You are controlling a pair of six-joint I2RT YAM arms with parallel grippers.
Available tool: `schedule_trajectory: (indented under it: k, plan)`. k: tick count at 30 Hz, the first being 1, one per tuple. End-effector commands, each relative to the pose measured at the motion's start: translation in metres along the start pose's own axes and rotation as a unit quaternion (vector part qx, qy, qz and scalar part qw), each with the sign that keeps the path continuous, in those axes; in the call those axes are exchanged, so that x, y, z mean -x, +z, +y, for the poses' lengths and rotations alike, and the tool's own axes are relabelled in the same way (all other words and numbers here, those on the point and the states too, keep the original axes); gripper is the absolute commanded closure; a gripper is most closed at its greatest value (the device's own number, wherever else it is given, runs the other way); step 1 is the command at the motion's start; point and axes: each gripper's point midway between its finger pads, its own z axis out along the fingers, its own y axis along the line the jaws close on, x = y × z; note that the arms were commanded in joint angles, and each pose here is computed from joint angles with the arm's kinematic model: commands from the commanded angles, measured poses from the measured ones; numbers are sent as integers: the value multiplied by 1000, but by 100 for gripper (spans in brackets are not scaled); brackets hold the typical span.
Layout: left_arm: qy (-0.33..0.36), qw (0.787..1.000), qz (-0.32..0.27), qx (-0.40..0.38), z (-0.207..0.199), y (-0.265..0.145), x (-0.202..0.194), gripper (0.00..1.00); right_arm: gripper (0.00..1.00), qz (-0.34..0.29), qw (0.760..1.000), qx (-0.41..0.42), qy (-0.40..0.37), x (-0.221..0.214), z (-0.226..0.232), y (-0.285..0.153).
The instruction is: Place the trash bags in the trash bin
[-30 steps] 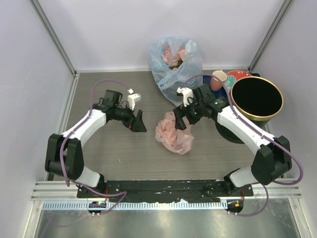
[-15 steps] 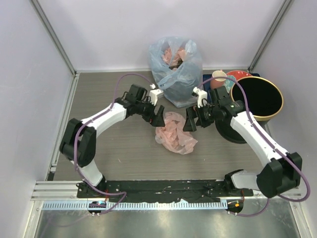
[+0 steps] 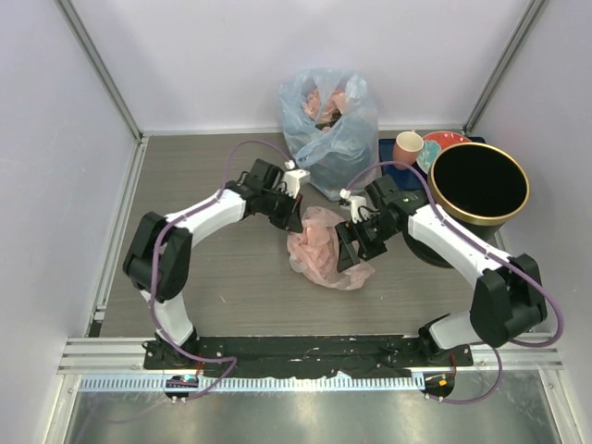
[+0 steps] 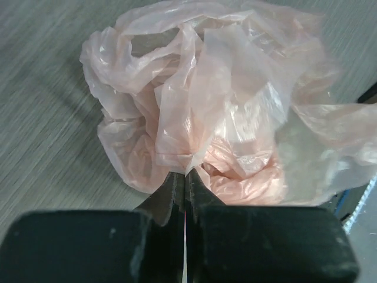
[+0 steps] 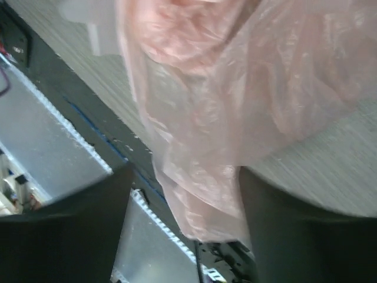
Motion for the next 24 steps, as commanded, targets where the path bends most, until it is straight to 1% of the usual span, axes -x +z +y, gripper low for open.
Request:
schedule_trajectory:
  k: [1, 2, 3, 4, 5, 7, 8, 9, 10, 11, 12, 13, 14, 15, 16, 17, 18, 19, 20, 21, 22, 23, 24]
  plan:
    - [15, 998, -58, -22, -30, -50, 22, 100, 61, 1, 999, -40, 4, 7, -19, 7]
    - [23, 997, -70, -23, -40, -64, 23, 100, 72, -14, 999, -46, -3, 18, -20, 2]
    - [20, 997, -72, -21, -41, -69, 19, 100, 84, -26, 998, -50, -10, 27, -20, -2]
    - [7, 997, -71, -15, -40, -73, 12, 100, 99, -41, 998, -54, -17, 37, -19, -8]
    - [2, 997, -78, -9, -42, -85, 13, 100, 99, -70, 996, -54, -32, 56, -15, -21]
    - [-23, 995, -94, 5, -31, -103, 17, 100, 99, -107, 992, -49, -44, 79, -9, -40]
    - [-34, 994, -100, 8, -30, -113, 21, 100, 99, -144, 987, -36, -57, 102, 3, -60]
    - [-30, 993, -116, 18, -26, -129, 30, 100, 99, -167, 984, -29, -52, 116, 2, -74]
    - [-16, 992, -120, 24, -28, -137, 35, 100, 99, -191, 980, -17, -58, 131, 8, -87]
    - [21, 991, -130, 35, -34, -154, 49, 100, 99, -234, 969, -10, -81, 156, 23, -113]
    - [48, 987, -145, 42, -41, -170, 60, 100, 99, -254, 964, 9, -81, 169, 33, -127]
    - [66, 984, -159, 54, -48, -185, 71, 100, 99, -281, 954, 17, -102, 182, 45, -143]
    - [106, 971, -195, 84, -58, -218, 97, 100, 99, -317, 939, 31, -130, 198, 68, -170]
    - [142, 954, -238, 117, -71, -253, 118, 100, 99, -356, 922, 66, -139, 206, 97, -198]
    - [140, 948, -252, 133, -76, -267, 119, 100, 99, -399, 899, 71, -168, 211, 116, -220]
    - [133, 944, -267, 141, -77, -273, 120, 100, 99, -389, 905, 69, -156, 204, 110, -206]
    - [98, 963, -214, 129, -55, -228, 77, 100, 99, -374, 914, 50, -148, 199, 102, -191]
    - [106, 970, -172, 137, -43, -201, 54, 100, 99, -328, 935, 11, -135, 186, 78, -158]
    - [107, 987, -35, 117, -43, -157, -12, 100, 99, -270, 958, -4, -100, 164, 48, -116]
    - [101, 986, 73, 107, -31, -135, -63, 100, 99, -233, 969, -18, -78, 150, 28, -93]
    - [55, 972, 218, 74, -21, -118, -123, 100, 99, -182, 981, -30, -62, 131, 9, -70]
    - [16, 967, 245, 62, -15, -117, -138, 100, 99, -154, 987, -31, -44, 117, 1, -58]
    - [-17, 968, 247, 41, -14, -117, -144, 100, 99, -148, 988, -31, -38, 112, 0, -56]
